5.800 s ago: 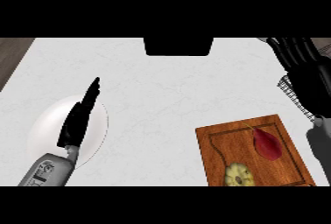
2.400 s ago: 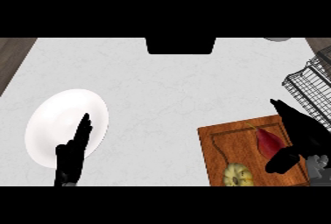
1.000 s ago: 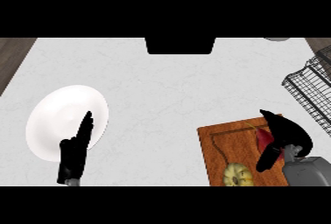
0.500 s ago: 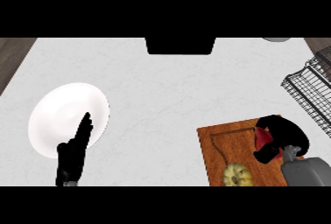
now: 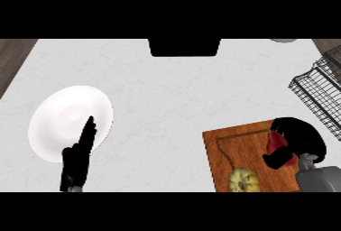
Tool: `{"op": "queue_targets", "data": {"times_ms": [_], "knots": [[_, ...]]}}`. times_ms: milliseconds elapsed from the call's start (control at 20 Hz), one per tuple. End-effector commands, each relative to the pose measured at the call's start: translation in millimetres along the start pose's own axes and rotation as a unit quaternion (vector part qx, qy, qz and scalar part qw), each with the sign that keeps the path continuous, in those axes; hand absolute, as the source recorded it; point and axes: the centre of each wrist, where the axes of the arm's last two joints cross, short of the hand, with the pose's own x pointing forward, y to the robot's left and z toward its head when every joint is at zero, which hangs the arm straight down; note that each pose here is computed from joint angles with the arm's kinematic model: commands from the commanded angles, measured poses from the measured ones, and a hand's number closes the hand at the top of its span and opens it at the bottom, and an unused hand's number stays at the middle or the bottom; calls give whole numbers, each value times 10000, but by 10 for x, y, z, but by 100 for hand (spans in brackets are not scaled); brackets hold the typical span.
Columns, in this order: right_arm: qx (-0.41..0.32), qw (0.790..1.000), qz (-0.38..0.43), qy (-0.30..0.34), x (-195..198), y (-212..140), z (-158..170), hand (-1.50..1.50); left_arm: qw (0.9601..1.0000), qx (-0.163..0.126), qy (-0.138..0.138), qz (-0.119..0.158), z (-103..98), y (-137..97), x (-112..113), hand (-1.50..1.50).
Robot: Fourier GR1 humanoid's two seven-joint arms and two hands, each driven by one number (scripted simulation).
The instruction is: Pick the pear from the cutting board and place it in the tiered basket
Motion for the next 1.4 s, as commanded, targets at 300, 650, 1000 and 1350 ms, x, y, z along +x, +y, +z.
{"op": "queue_targets", "data": {"times_ms": [300, 650, 1000, 1350], "knots": [[-1265, 9501, -1515, 2414, -1574, -231, 577, 150, 9990, 281, 338, 39, 171, 205, -183, 0], [-2879, 8810, -3076, 2151, -1446, -963, 1268, 150, 9989, 287, 360, 23, 204, 190, -197, 0], [-3962, 8700, -2269, 1864, -1220, -1530, 2224, 150, 9995, 77, 303, 35, 52, 204, -93, 0], [-4077, 8496, -2566, 2146, -1404, -2234, 2206, 150, 9997, -39, 219, -34, -61, -61, 16, 0]]}}
